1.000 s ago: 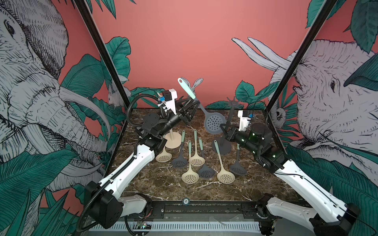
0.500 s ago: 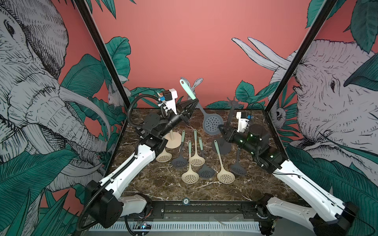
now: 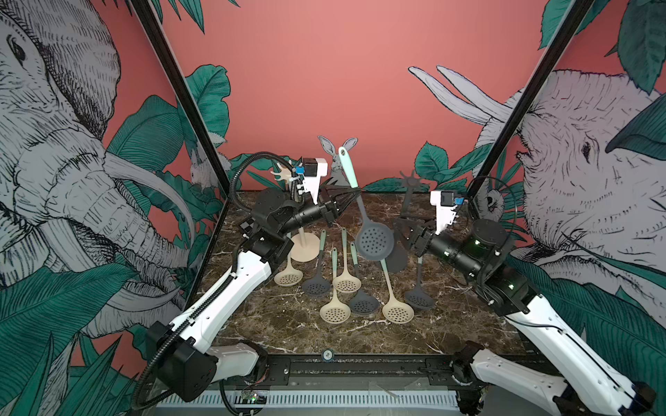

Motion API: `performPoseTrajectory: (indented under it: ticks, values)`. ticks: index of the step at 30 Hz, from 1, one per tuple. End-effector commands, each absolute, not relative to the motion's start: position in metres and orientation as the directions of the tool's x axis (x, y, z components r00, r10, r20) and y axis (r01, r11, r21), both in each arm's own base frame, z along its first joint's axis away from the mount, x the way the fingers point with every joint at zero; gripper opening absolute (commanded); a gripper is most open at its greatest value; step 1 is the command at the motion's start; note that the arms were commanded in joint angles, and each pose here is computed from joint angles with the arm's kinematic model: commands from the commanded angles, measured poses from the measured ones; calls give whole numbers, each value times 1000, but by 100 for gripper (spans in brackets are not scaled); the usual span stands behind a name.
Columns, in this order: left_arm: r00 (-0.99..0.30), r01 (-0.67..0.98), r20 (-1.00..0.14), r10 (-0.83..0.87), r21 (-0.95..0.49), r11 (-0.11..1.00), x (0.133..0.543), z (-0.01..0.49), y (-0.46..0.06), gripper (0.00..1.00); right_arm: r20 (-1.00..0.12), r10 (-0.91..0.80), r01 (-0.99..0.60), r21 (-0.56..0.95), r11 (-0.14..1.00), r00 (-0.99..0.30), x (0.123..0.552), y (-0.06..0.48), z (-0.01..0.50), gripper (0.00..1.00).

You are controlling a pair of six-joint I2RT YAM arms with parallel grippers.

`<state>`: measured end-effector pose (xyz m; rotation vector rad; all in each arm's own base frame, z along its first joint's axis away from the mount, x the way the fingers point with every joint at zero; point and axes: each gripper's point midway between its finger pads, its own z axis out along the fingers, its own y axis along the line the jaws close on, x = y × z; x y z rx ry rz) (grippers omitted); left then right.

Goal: Hang the skimmer on the kitchen utensil rack
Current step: Pick up the skimmer from the center of the board.

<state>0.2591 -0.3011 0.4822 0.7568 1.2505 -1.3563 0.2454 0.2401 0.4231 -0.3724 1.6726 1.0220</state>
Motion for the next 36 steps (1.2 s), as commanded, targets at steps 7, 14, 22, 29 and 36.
performPoseTrajectory:
  ticks: [7, 14, 22, 29, 36]
  values:
    - [-327, 944, -919, -223, -330, -22, 244, 471, -320, 0, -895, 198, -776, 445, 447, -399, 248, 283, 411, 50]
    - [-339, 940, -912, -232, -338, -44, 245, 472, -324, 0, -883, 196, -773, 468, 429, -426, 249, 289, 401, 40]
    - [-327, 945, -911, -253, -320, -70, 240, 477, -323, 15, -895, 208, -787, 446, 426, -394, 247, 286, 400, 0]
    - [-234, 960, -944, -234, -262, 96, 242, 469, -310, 85, -931, 159, -781, 362, 509, -327, 229, 255, 384, 0]
    - [-194, 959, -957, -215, -231, 166, 244, 459, -304, 86, -930, 147, -769, 361, 527, -335, 207, 230, 360, 0]
